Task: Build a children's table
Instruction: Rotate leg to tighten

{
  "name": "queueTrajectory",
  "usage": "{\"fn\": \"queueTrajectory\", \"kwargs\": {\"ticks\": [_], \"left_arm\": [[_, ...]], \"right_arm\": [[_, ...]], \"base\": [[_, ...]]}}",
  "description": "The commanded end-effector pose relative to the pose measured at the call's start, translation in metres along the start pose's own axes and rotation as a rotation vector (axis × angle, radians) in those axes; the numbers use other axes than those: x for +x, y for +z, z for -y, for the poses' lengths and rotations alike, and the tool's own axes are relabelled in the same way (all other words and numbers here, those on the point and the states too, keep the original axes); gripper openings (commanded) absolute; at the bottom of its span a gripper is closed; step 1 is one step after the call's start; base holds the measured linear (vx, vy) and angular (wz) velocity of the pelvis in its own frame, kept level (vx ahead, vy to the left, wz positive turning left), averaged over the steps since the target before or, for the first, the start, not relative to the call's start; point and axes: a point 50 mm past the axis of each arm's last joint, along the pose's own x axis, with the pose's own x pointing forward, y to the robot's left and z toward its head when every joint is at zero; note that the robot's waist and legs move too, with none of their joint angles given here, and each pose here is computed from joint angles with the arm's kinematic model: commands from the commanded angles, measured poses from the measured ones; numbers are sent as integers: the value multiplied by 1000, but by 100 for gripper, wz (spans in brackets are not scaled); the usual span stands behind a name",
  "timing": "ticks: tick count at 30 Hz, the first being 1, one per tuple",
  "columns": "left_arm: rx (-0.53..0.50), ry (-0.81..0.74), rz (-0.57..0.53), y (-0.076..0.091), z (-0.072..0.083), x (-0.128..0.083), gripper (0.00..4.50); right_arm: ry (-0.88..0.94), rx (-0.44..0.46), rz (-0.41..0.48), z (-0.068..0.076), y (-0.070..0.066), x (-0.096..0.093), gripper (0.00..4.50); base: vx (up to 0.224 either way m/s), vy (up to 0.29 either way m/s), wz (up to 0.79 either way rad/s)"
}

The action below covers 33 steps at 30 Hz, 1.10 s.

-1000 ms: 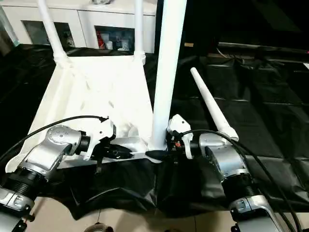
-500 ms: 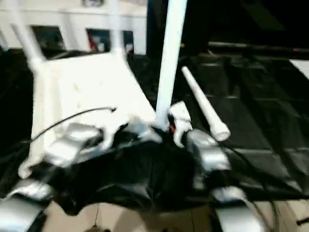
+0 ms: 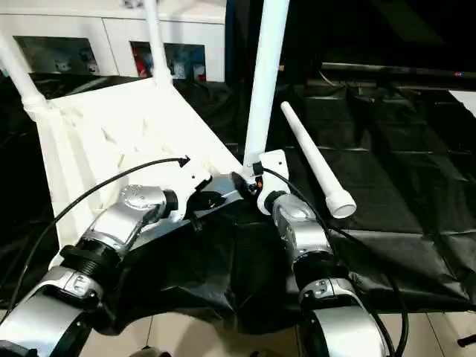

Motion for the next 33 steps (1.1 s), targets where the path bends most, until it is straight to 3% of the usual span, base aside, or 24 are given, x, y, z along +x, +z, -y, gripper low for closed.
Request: {"fn": "queueTrajectory", "kwargs": {"ticks": [1,5,9,10,18,33], "left_arm": [[72,-88,135,23,10,4,0],[102,-160,138,19,10,-6,0],[112,-230,133,15,12,-14,0],[118,-278,121,12,13,-19,0],[127,-420,82,2,19,-32,0],[114,-482,41,-5,22,-41,0]], "right_arm": [[176,-44,0,-24,2,6,393],[248,-139,-21,-12,4,-4,434],[357,-197,-38,-6,8,-15,439],[407,-249,-61,-1,8,-22,439],[605,-288,-116,4,10,-43,439],[738,-288,-143,-6,5,-54,313]], "base": [[0,0,0],[0,0,0],[0,0,0],[0,0,0],[0,0,0],[0,0,0]]}}
